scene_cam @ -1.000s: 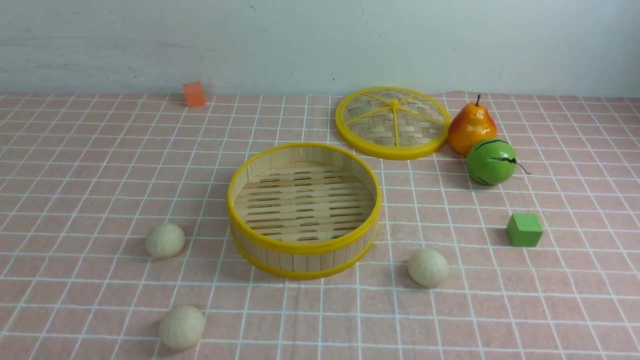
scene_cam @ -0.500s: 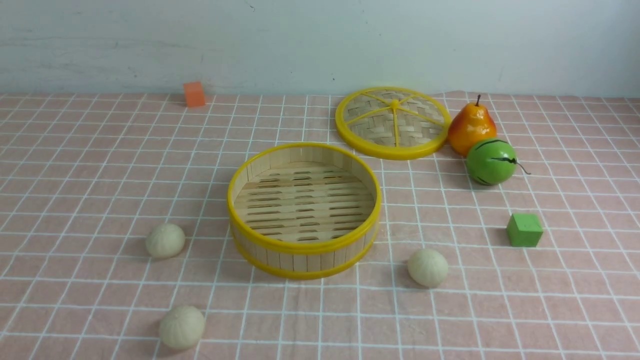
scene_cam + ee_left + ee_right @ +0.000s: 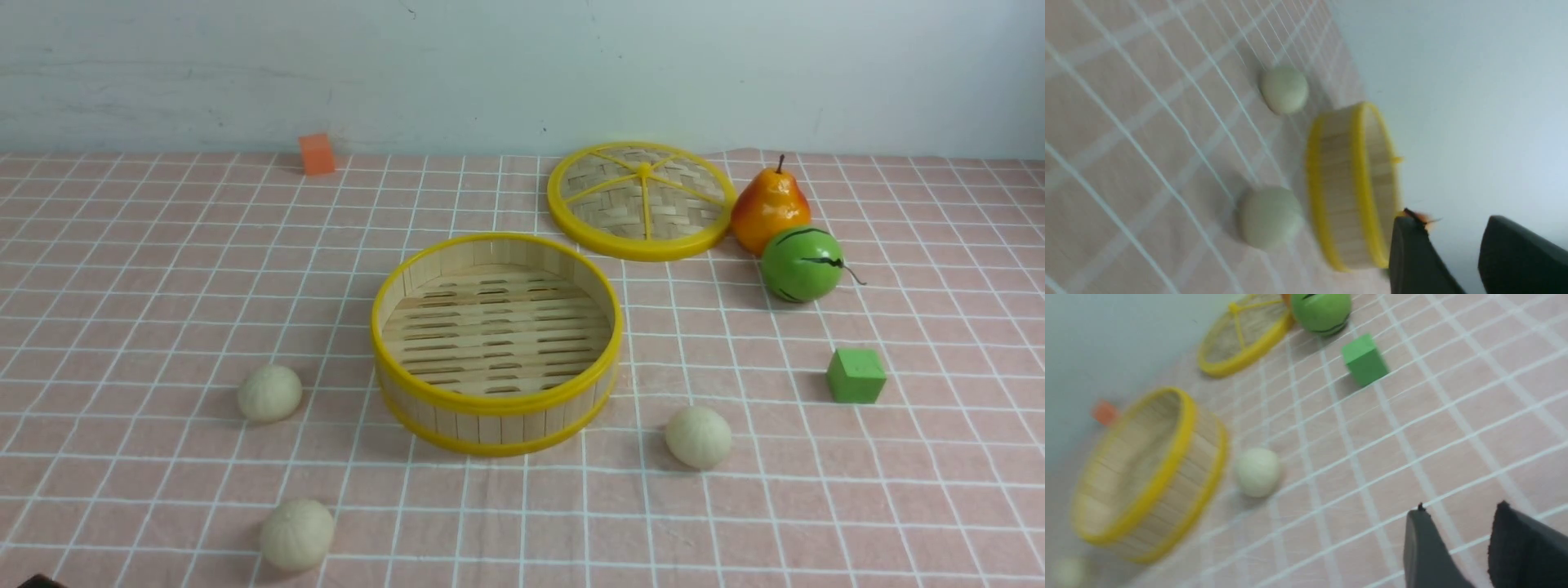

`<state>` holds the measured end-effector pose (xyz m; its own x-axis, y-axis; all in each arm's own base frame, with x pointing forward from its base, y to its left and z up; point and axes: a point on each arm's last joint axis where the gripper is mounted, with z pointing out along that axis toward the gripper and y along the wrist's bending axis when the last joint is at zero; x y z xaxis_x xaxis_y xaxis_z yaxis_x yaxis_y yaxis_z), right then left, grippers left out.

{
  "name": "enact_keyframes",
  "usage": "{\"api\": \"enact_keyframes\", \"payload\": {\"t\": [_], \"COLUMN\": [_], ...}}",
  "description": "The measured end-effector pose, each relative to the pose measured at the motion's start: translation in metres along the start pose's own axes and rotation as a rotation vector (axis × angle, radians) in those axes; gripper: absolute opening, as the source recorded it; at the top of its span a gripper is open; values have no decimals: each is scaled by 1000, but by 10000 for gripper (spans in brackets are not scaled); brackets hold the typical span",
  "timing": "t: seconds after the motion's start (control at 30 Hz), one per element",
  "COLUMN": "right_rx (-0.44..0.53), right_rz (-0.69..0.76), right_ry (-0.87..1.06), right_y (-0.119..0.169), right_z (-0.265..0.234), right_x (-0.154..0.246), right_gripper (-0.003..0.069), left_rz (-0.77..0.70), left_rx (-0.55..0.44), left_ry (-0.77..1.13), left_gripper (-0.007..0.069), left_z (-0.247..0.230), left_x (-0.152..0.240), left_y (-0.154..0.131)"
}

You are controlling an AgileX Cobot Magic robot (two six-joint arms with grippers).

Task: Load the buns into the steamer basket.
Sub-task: Use the left arm to grab a steamed stuffed bun

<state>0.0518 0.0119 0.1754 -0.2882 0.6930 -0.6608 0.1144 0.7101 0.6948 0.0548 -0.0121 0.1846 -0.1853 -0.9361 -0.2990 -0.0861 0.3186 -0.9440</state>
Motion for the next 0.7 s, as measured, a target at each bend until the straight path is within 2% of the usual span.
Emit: {"api": "enact_keyframes", "payload": {"t": [0.03, 0.07, 0.1, 0.13, 0.2, 0.37, 0.43, 0.47, 0.53, 0.6, 0.67, 0.7], "right_rx": [-32, -41, -71, -82, -95, -89, -79, -77, -81, -103, -112, -116], "right_rz": [128, 167, 293, 339, 372, 335, 296, 259, 242, 193, 154, 98], "right_ry": [23, 30, 52, 60, 70, 62, 44, 12, -10, -68, -86, -105], "right_y": [3, 4, 6, 7, 8, 7, 6, 6, 6, 9, 13, 21], "right_z": [0, 0, 0, 0, 0, 0, 1, 1, 1, -1, -3, -6], "right_x": [2, 3, 5, 5, 6, 5, 4, 2, 0, -8, -12, -21], "right_gripper": [239, 239, 239, 239, 239, 239, 239, 239, 239, 223, 200, 150], "left_rz": [-147, -172, -312, -351, -363, -304, -211, -73, 81, 317, 372, 460], "left_rx": [16, 19, 31, 32, 21, 4, -8, -7, 20, 118, 140, 143], "left_ry": [13, 15, 32, 40, 56, 66, 74, 88, 92, 58, 51, 59], "left_gripper": [238, 238, 238, 238, 238, 238, 238, 238, 238, 229, 214, 181], "left_z": [0, 0, 0, 0, 0, 0, 0, -1, -4, -16, -20, -22], "left_x": [1, 1, 3, 3, 5, 6, 7, 7, 5, -4, -7, -12], "left_y": [-2, -2, -3, -3, -3, -1, 0, -3, -13, -47, -58, -78]}}
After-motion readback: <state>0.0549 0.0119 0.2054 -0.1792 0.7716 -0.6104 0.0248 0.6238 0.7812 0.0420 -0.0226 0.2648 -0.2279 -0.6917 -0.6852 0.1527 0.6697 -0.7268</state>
